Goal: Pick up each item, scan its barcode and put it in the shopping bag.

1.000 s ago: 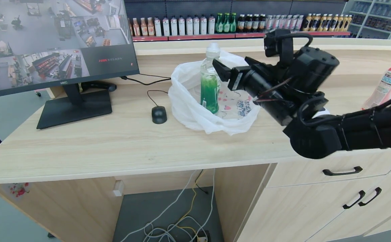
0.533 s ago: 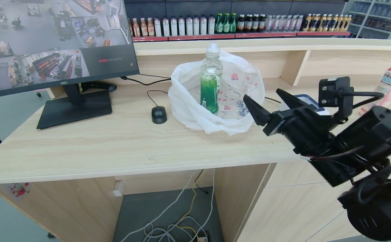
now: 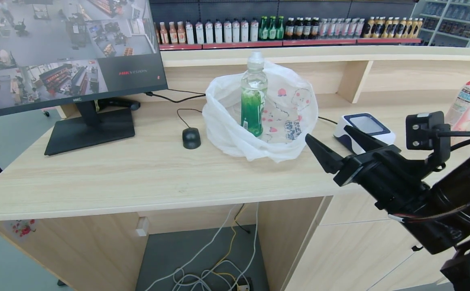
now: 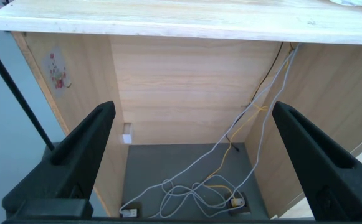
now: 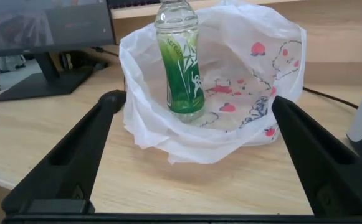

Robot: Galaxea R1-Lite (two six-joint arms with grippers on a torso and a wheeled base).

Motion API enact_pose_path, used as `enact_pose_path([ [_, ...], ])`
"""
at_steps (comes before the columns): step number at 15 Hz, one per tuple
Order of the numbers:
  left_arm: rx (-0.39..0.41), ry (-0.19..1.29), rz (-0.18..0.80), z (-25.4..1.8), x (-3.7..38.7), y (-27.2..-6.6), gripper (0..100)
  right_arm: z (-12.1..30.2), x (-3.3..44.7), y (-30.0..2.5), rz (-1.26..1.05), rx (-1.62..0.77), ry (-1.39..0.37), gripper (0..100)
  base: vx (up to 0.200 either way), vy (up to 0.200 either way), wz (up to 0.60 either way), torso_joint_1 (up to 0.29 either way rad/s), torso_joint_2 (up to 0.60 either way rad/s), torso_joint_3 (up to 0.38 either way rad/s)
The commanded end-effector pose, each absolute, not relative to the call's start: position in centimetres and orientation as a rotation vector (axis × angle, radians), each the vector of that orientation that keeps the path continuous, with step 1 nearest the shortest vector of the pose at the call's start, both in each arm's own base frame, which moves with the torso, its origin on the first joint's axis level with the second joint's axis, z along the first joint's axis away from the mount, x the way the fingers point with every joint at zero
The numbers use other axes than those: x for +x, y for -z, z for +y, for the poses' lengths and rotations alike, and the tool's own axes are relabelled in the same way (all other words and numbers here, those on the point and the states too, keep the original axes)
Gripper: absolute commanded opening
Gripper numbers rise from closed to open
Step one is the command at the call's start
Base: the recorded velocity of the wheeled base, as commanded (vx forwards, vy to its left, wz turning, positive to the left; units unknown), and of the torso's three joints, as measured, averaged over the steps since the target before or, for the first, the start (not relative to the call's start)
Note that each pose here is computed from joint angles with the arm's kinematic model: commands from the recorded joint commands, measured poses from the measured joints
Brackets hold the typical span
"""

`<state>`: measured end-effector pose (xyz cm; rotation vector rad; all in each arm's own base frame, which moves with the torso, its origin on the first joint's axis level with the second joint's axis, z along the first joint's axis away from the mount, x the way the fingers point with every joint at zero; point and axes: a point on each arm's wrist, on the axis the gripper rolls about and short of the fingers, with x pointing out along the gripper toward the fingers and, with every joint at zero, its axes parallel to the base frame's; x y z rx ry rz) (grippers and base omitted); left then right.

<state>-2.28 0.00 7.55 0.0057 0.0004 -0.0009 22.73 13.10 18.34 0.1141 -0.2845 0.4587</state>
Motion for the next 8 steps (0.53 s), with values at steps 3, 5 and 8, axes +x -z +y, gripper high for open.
enact_pose_path([
  [3,0.002,0.0,0.0,0.0,-2.3,-7.5,100,13.1,22.2,-18.4,-0.284,0.115,-0.466,100,0.0,0.0,0.0,0.0,0.0,0.0],
  [5,0.002,0.0,0.0,0.0,-2.3,-7.5,100,13.2,22.2,-18.0,-0.27,0.111,-0.473,100,0.0,0.0,0.0,0.0,0.0,0.0],
  [8,-0.002,0.0,0.0,0.0,-2.3,-7.5,100,13.5,22.9,-18.3,-0.28,0.144,-0.472,100,0.0,-0.067,0.0,0.001,0.0,0.002],
])
